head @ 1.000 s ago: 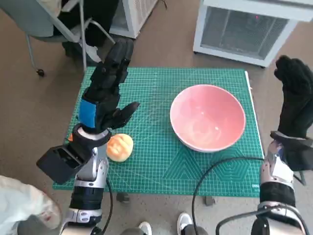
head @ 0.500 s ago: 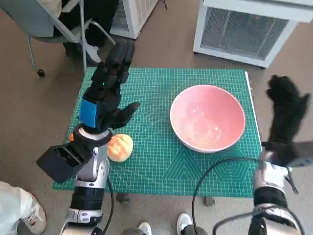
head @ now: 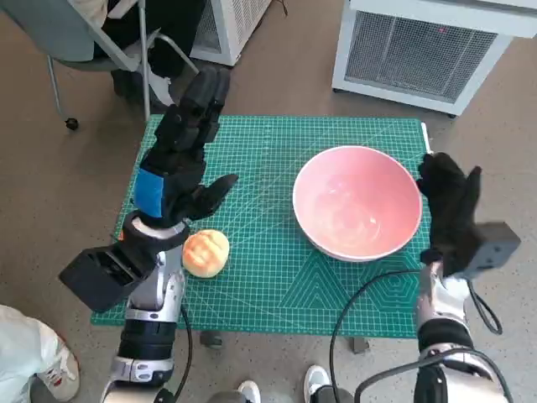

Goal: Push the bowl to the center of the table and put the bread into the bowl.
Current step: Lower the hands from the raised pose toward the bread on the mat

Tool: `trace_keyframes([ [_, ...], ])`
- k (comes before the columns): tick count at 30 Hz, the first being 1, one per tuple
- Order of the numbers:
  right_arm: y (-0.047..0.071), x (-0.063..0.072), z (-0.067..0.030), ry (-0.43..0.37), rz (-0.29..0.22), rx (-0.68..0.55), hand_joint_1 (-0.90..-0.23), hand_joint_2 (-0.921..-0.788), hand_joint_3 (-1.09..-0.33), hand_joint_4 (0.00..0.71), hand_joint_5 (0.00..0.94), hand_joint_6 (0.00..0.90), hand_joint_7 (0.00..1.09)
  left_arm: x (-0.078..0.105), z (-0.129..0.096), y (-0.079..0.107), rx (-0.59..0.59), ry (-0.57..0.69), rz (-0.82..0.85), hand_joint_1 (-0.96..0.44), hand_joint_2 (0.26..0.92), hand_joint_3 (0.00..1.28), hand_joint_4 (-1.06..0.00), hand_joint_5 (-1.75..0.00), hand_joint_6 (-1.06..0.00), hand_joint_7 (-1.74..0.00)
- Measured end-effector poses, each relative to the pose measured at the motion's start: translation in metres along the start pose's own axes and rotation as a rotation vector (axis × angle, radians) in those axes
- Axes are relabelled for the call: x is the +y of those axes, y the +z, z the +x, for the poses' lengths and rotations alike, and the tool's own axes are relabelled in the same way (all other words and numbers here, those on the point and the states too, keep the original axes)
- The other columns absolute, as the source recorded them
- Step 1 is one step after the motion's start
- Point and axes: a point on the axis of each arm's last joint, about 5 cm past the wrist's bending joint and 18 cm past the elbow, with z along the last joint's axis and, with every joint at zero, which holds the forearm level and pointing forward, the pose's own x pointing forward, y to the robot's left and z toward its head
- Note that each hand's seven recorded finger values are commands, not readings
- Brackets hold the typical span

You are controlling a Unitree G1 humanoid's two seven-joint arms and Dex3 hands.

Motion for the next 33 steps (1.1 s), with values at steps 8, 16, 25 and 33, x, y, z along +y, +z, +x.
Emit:
trace_keyframes([
  [8,0.002,0.019,0.0075,0.04,0.067,0.051,-0.536,-0.921,-0.791,0.162,0.001,0.016,0.53,0.002,0.0,0.001,0.006,-0.003,0.029,-0.51,0.921,0.22,-0.19,0.0,-0.35,-0.01],
  [16,0.003,0.034,0.011,0.079,0.131,0.066,-0.542,-0.921,-0.768,0.143,0.0,0.025,0.52,0.002,-0.001,0.006,-0.005,0.009,0.069,-0.53,0.921,0.22,-0.17,0.0,-0.36,-0.01],
  [25,0.009,0.048,0.0168,0.101,0.142,0.049,-0.532,-0.921,-0.787,0.14,0.002,0.064,0.45,0.006,-0.007,0.01,0.008,0.029,0.115,-0.56,0.921,0.24,-0.15,0.0,-0.36,-0.01],
  [33,0.016,0.064,0.0227,0.124,0.13,0.064,-0.528,-0.921,-0.795,0.149,0.003,0.1,0.4,0.009,-0.012,0.014,0.012,0.055,0.156,-0.56,0.921,0.24,-0.16,-0.01,-0.35,-0.01],
])
